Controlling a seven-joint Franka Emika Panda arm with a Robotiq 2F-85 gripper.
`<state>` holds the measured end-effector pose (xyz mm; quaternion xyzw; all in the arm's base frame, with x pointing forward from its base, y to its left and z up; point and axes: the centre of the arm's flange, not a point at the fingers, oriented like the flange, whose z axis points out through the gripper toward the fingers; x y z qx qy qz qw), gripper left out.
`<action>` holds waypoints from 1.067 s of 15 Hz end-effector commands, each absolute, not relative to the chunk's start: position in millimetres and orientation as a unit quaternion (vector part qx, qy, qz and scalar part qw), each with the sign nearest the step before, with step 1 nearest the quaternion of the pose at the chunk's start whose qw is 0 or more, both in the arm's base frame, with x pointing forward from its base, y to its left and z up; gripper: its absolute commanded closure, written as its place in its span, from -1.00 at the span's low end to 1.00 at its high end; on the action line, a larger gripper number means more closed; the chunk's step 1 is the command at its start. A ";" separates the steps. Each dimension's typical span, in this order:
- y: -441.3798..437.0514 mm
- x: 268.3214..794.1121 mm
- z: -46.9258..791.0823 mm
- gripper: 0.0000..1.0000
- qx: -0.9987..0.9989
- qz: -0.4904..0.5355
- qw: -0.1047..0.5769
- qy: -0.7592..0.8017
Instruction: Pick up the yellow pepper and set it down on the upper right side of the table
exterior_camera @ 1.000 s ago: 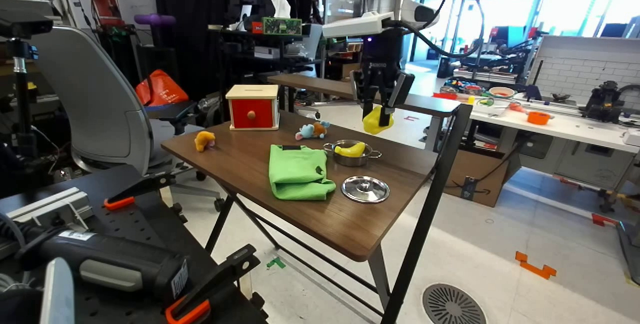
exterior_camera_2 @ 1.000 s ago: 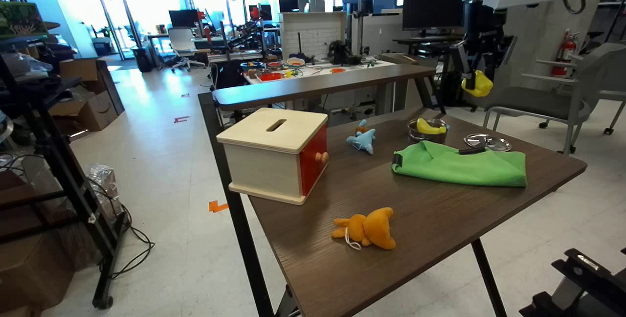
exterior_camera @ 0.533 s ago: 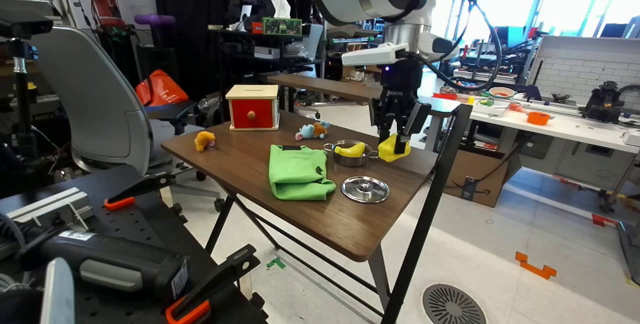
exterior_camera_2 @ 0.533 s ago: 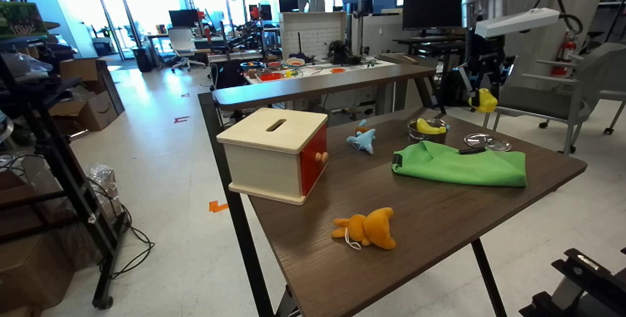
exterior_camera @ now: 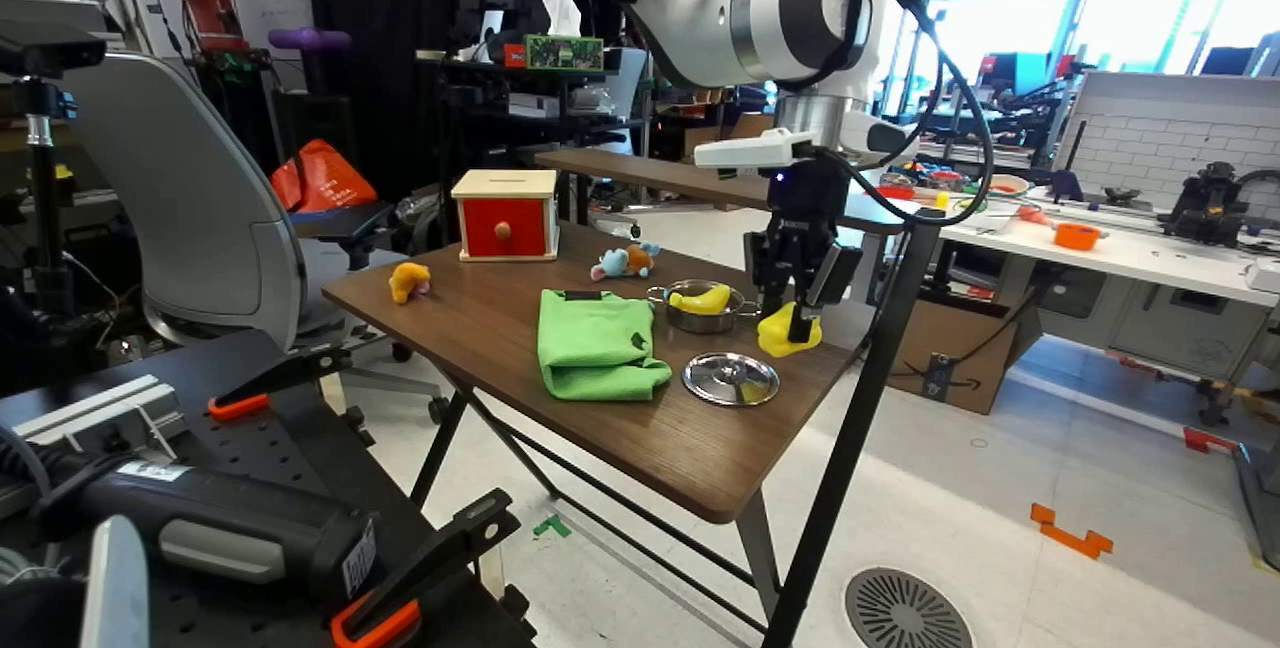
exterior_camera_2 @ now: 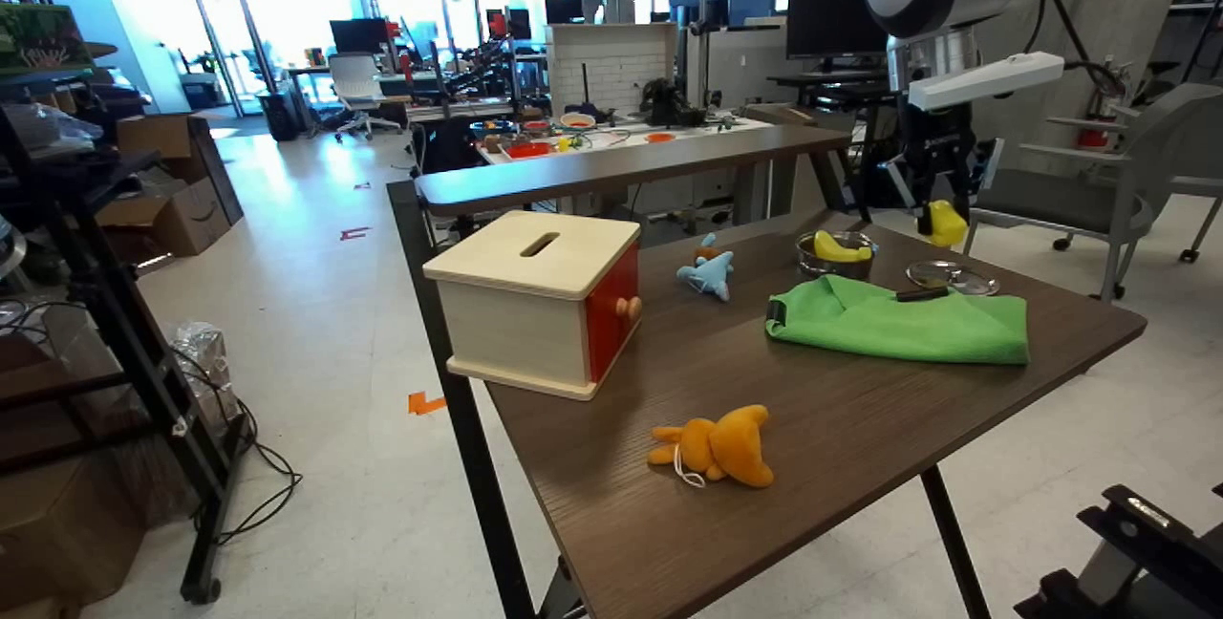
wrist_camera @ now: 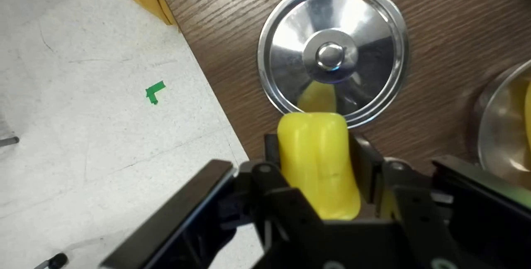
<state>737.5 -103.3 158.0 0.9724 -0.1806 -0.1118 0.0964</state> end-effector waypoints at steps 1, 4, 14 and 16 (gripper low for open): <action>-106.8 764.3 146.7 0.61 0.968 -0.128 0.092 -0.194; -106.3 766.3 137.3 0.61 0.966 -0.138 0.095 -0.196; -100.0 761.4 148.6 -1.00 0.965 -0.143 0.096 -0.196; -92.7 750.5 170.7 -1.00 0.970 -0.118 0.090 -0.194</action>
